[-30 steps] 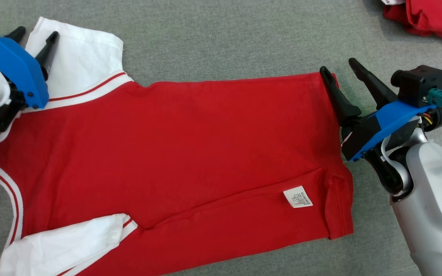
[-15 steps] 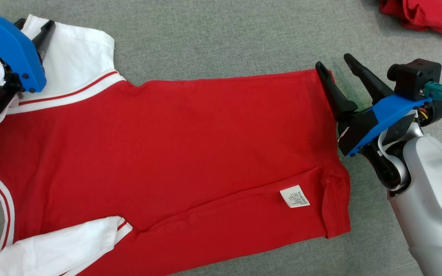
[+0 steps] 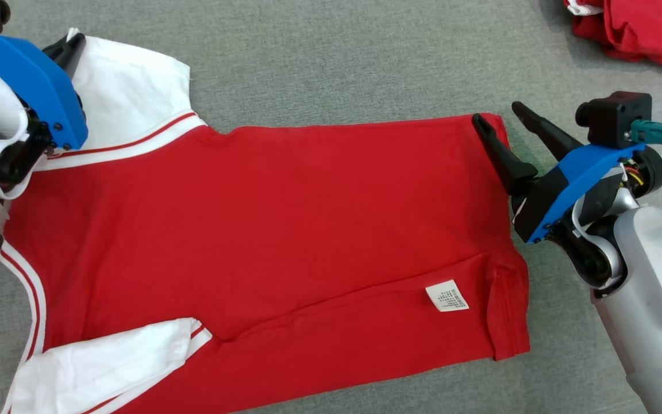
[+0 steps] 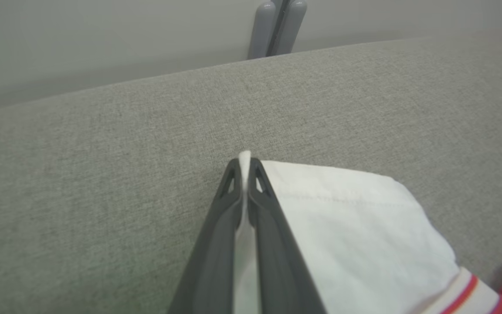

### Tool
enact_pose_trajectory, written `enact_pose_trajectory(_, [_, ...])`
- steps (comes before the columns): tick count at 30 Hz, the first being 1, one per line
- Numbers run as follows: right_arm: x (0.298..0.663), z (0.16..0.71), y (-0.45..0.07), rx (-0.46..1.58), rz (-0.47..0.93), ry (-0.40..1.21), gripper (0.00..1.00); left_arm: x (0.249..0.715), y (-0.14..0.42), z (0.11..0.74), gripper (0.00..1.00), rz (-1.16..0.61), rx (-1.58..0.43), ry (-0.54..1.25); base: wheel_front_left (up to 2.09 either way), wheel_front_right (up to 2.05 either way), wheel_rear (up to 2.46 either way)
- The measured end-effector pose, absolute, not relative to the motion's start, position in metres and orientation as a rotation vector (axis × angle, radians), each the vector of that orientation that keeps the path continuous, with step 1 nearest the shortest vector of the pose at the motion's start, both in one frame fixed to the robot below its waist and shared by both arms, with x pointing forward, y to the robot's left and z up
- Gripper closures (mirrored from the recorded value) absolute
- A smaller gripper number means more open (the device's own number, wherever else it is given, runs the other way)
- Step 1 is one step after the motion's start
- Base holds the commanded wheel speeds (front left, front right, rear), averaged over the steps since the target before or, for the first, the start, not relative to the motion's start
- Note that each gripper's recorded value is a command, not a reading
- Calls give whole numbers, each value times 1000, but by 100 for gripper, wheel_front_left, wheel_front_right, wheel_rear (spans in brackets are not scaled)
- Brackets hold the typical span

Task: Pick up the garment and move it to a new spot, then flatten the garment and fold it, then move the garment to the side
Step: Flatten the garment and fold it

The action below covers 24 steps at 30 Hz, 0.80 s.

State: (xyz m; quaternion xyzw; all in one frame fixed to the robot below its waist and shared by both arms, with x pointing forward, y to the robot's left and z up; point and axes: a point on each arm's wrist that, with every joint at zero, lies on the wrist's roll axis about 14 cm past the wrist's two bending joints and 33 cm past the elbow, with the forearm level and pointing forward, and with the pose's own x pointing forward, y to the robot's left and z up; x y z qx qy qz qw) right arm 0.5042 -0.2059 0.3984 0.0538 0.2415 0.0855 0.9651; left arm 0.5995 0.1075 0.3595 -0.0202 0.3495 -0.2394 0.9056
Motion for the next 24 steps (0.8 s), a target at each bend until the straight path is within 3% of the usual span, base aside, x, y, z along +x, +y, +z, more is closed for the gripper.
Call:
enact_pose_trajectory(8, [491,375,-200,105,194,622,0,593,110,361,100,-498,-39,711,0,0,0])
enact_pose_trajectory(16, [495,367,-194,99,205,658,0,595,107,360,100,-503,-49,697,0,0,0])
enact_pose_trajectory(17, [498,366,-193,92,208,660,7,596,107,360,100,-504,-49,693,0,0,0])
enact_pose_trajectory(18, [499,364,-191,83,213,670,50,596,107,361,100,-502,-53,686,0,0,0])
enact_pose_trajectory(19, [500,363,-190,73,218,681,84,596,107,361,100,-501,-56,686,0,0,0])
enact_pose_trajectory(20, [502,362,-188,64,223,686,100,595,108,362,100,-498,-57,682,0,0,0])
enact_pose_trajectory(24, [505,362,-182,56,237,687,100,596,112,367,100,-485,-69,656,0,0,0])
